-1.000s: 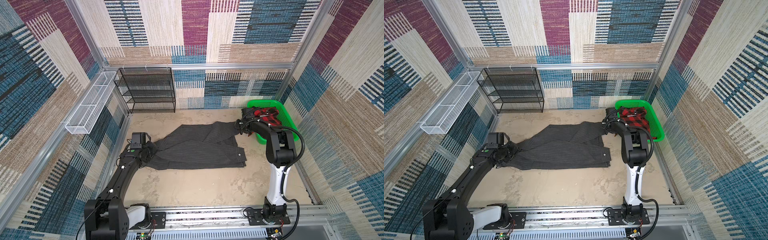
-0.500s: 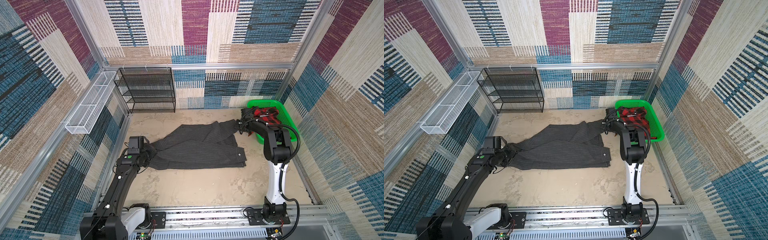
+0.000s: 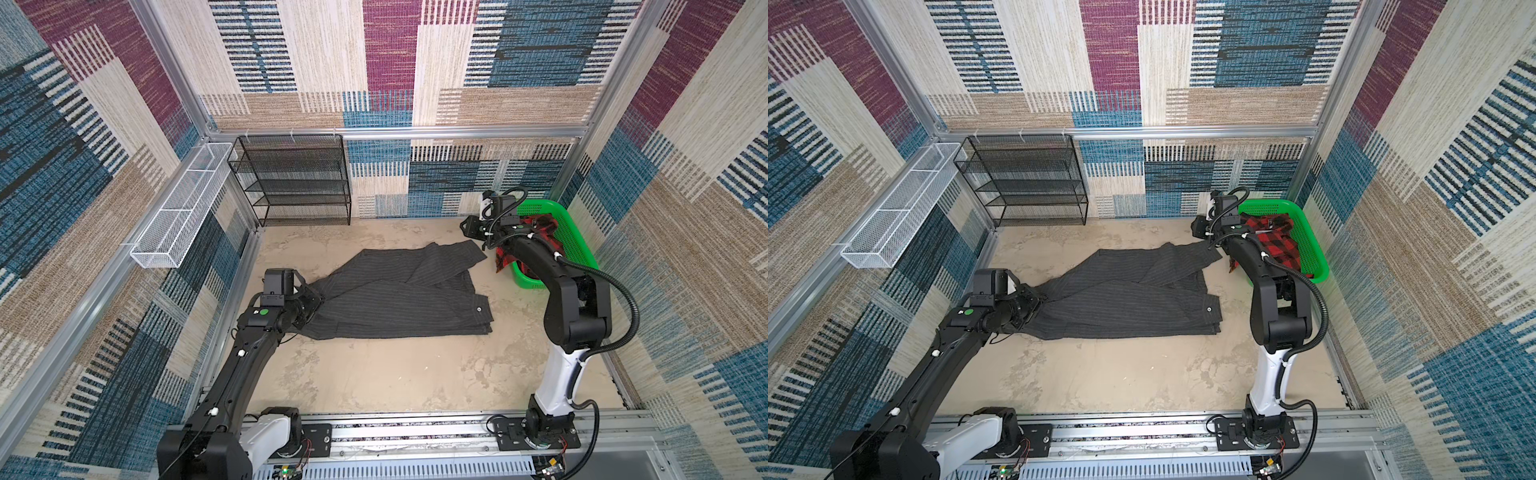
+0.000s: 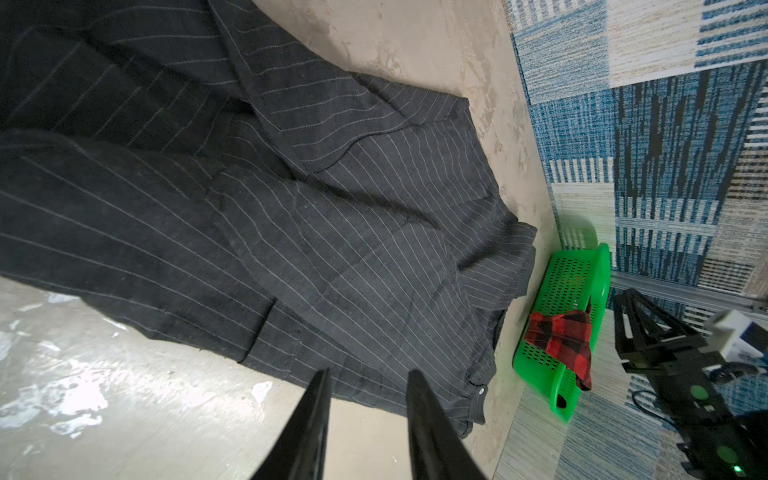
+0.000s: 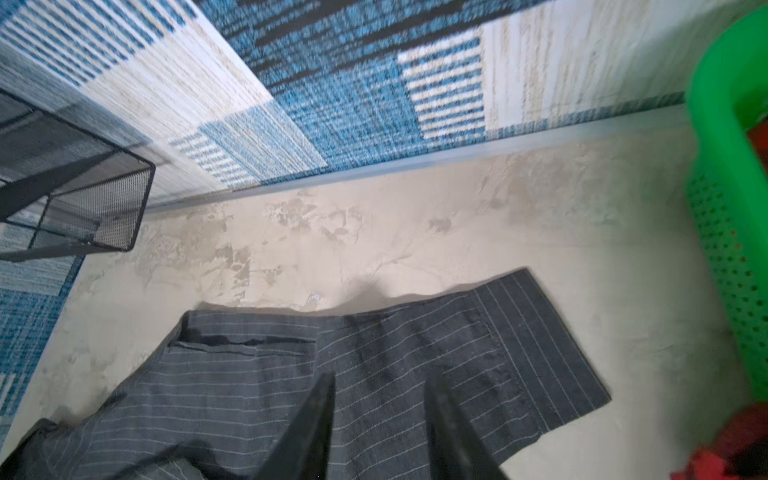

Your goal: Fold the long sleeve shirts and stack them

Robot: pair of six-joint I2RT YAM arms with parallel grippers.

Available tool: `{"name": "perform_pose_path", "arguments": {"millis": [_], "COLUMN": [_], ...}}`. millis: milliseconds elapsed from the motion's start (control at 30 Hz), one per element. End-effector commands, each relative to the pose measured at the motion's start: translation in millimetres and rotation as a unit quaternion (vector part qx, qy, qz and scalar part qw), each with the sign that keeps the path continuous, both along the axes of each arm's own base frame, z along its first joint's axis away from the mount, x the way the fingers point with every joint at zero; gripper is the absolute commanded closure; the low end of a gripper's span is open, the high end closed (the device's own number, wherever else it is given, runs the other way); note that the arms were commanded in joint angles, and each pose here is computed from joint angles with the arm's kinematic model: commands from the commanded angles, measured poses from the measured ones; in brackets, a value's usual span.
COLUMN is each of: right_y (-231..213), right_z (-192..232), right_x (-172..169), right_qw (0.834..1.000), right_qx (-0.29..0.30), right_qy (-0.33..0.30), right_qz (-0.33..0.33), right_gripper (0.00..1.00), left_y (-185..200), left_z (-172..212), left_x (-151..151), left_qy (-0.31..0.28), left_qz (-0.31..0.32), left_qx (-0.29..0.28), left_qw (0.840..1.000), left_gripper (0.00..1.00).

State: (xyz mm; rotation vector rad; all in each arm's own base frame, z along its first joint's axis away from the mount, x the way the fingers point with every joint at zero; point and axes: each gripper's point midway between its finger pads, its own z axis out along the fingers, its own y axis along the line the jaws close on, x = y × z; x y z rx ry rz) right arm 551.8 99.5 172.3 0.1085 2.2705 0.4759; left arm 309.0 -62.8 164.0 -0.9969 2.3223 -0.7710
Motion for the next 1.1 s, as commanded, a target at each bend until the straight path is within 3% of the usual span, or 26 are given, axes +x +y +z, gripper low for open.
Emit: {"name": "perform_pose_path", "arguments": {"millis": [0,267,567,667,767,833,933,1067], "right_y": [-14.3,-46.3,-63.3,-64.4,-62.4,-57.0,-46.8,-31.2], "right_z": [-38.2,-95.9,-144.4,-156.1,-155.3,-141.8,-109.6,-55.8], "right_x": [-1.7,14.3,11.9,10.0,10.6,13.3,16.4,12.6], "right_qw": [0.998,0.986,0.972,0.970,0.972,0.976,0.984,0.993], "right_qx": [-0.034,-0.129,-0.183,-0.186,-0.182,-0.170,-0.144,-0.100], "right_qy": [0.037,0.077,0.118,0.127,0.126,0.113,0.086,0.045], "right_qz": [-0.024,-0.072,-0.089,-0.088,-0.083,-0.074,-0.059,-0.036], "right_gripper": [0.45,0.30,0.33,0.44,0.71,0.82,0.89,0.91], "left_y": [-5.7,-8.3,-9.0,-9.0,-10.0,-10.5,-13.7,-23.4], "left_z": [6.9,6.6,6.8,7.6,7.7,8.5,8.4,9.5], "left_x": [6.2,10.1,10.8,10.5,11.0,11.8,15.2,22.8], "left_qy": [-0.014,-0.012,-0.011,-0.011,-0.011,-0.011,-0.012,-0.018], "left_qz": [-0.013,-0.019,-0.017,-0.016,-0.019,-0.020,-0.024,-0.037], "left_qx": [-0.008,-0.002,-0.001,0.000,0.000,0.000,-0.005,-0.019], "left_qw": [1.000,1.000,1.000,1.000,1.000,1.000,1.000,0.999], "left_gripper": [0.65,0.65,0.65,0.65,0.65,0.65,0.65,0.64]}}
